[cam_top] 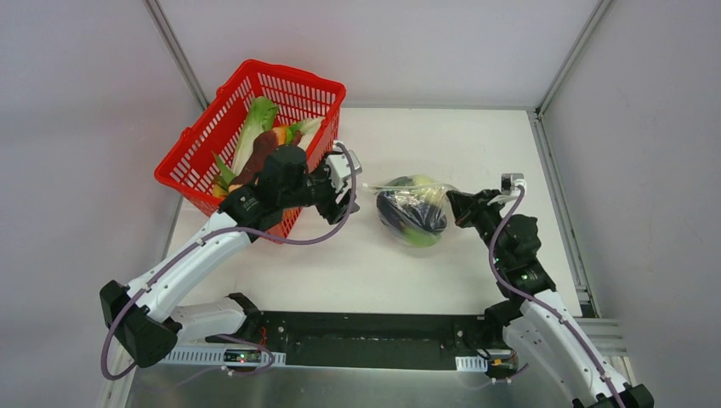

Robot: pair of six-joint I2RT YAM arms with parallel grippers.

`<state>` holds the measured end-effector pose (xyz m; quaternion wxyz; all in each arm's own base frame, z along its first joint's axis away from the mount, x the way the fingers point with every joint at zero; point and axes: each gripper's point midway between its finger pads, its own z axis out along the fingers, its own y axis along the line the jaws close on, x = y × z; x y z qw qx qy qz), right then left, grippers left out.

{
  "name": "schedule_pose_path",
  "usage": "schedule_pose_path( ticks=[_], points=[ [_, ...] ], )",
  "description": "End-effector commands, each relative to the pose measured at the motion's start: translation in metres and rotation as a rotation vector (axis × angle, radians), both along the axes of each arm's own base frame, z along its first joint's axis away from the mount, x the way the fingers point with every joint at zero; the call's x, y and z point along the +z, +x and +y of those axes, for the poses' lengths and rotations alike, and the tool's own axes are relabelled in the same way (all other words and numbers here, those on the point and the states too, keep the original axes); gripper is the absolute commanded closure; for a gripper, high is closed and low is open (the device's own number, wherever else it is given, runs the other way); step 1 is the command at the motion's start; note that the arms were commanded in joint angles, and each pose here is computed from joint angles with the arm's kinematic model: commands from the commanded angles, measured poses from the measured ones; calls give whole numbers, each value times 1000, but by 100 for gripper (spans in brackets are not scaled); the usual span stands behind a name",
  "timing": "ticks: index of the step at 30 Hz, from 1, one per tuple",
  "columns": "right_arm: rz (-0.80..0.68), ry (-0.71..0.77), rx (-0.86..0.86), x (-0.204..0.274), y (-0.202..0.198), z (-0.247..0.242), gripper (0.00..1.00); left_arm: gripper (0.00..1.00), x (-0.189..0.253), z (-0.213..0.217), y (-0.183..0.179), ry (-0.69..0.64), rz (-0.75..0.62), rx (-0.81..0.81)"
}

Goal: Place the food in the zip-top bag and seal the zipper
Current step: Zip the zipper food storage bag at the center of the board, then place the zipper food storage bag at the center of the board.

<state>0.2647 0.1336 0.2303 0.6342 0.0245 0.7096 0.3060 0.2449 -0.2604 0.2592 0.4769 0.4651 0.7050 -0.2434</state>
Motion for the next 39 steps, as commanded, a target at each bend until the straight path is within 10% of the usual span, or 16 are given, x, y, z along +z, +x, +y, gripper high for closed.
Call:
schedule_pose_path(
  ticks=[1, 15, 24, 28, 34, 39],
  points=[
    [-135, 31, 16, 51, 7, 5, 100, 30, 42, 1, 8, -174, -70, 87],
    [-177, -63, 60, 128, 72, 26, 100, 18, 65, 27, 11, -313, -106, 273],
    [25, -91, 777, 35, -58, 89, 99, 15, 62, 42, 11, -332, -125, 342],
    [69, -62, 988, 25, -118, 88, 43, 14, 64, 40, 12, -329, -127, 338],
    [-201, -95, 886, 83, -123, 79, 19, 14, 67, 36, 13, -330, -118, 321],
    [-72, -43, 842, 90, -96, 85, 21, 14, 61, 32, 9, -331, -87, 302]
  ],
)
